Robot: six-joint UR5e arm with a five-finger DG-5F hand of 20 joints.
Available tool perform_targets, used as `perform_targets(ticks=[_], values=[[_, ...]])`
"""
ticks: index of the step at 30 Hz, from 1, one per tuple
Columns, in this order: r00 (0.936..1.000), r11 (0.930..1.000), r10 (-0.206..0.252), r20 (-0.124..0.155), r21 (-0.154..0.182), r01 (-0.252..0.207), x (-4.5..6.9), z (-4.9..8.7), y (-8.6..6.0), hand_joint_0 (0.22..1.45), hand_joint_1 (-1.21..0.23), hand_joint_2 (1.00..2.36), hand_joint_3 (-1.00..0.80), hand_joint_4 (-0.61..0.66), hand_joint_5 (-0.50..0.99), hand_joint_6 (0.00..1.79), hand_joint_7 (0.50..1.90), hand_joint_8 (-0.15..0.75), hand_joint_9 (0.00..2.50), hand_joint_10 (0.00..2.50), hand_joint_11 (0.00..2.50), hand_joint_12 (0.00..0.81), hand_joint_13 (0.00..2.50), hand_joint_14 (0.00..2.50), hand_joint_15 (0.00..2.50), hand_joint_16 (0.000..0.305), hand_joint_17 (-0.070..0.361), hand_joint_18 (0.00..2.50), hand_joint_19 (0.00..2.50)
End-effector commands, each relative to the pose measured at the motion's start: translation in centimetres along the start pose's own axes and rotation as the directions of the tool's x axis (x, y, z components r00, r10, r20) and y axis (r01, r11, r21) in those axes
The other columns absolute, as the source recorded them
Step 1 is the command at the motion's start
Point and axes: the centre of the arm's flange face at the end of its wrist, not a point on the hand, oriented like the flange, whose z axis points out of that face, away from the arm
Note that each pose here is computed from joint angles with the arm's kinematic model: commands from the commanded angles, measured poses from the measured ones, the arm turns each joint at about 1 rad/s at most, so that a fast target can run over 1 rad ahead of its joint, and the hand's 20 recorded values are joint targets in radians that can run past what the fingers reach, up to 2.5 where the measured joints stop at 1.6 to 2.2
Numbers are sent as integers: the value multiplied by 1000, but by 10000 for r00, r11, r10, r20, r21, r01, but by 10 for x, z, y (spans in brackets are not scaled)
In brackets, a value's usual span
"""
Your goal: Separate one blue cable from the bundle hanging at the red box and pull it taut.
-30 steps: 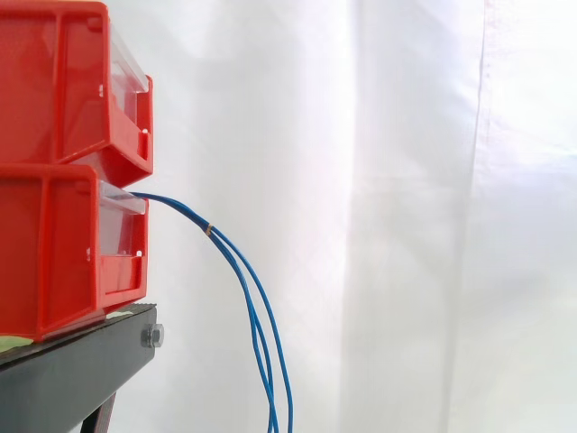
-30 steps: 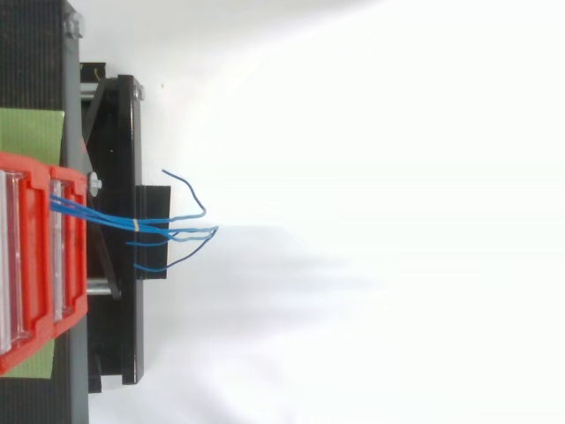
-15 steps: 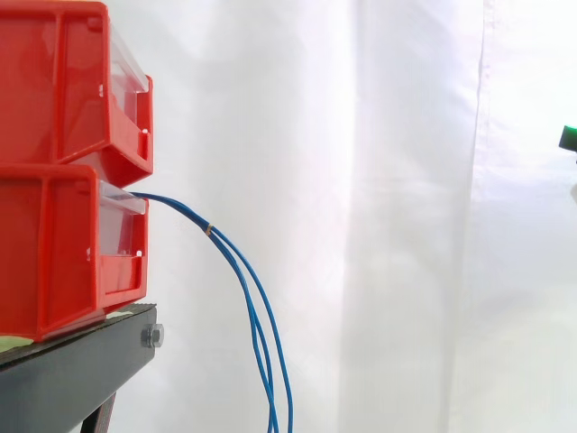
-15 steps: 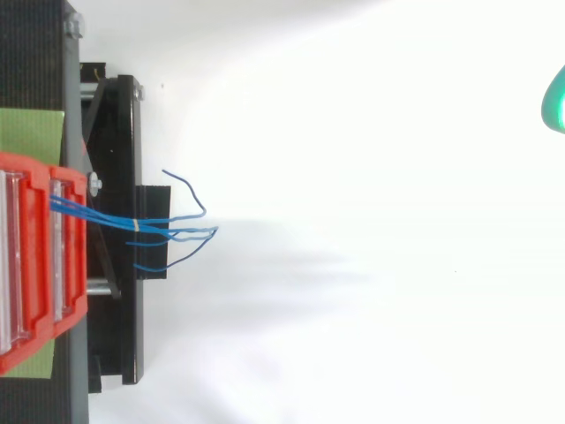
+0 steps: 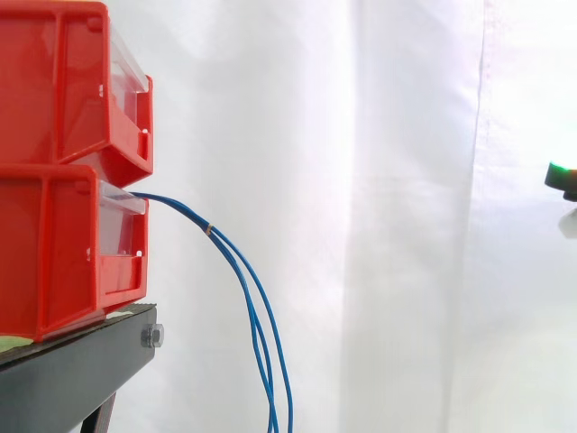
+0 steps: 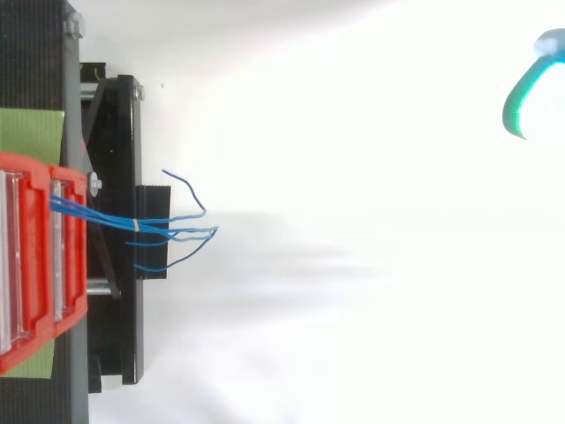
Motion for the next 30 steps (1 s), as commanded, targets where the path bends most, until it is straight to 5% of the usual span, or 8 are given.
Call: perform_targets(ticks=[1, 5, 17, 30], values=[[9998, 9996, -46, 181, -271, 51, 0, 4, 1, 483, -365, 1000, -500, 245, -247, 503, 853, 294, 303, 10, 277, 342, 59, 0, 38, 45, 102, 0, 144], [9981, 9987, -371, 497, -339, 388, 0, 13, -6, 485, -368, 1000, -500, 248, -246, 503, 853, 294, 307, 7, 270, 339, 62, 0, 37, 45, 101, 0, 143], [9981, 9989, -408, 469, -225, 419, 11, 43, -39, 486, -375, 1000, -500, 252, -244, 503, 853, 296, 315, 7, 271, 339, 75, 0, 34, 44, 100, 0, 140], [9932, 9976, -574, 1013, -330, 610, 15, 48, -42, 488, -377, 1000, -500, 252, -244, 503, 854, 296, 320, 7, 272, 336, 84, 2, 38, 44, 100, 0, 150]])
